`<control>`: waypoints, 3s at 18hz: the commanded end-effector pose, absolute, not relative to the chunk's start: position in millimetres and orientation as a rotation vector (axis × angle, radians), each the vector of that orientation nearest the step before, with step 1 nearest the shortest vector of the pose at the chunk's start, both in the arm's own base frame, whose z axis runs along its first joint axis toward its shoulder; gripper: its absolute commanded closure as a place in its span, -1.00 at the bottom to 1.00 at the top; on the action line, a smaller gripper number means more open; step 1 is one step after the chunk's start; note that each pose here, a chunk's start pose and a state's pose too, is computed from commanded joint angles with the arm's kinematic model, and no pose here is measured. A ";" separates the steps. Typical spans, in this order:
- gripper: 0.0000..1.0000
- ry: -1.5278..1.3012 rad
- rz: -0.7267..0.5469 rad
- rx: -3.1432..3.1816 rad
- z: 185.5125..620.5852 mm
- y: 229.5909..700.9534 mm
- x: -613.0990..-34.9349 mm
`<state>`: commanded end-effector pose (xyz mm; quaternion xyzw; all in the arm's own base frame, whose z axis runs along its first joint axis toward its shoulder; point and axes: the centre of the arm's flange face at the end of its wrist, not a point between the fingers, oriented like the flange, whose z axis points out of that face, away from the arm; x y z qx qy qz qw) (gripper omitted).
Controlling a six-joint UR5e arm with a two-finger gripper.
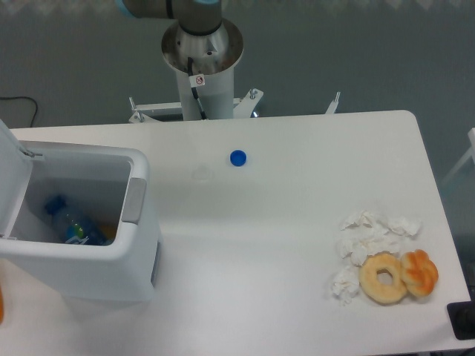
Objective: Close the trash can
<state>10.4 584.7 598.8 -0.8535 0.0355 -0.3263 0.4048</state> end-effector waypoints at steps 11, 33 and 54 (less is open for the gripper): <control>-1.00 0.077 -0.808 -2.166 589.2 589.4 -0.8; -1.00 -0.126 -0.531 -2.229 545.8 577.9 -141.8; -1.00 -0.068 -0.401 -2.308 498.4 563.4 -177.6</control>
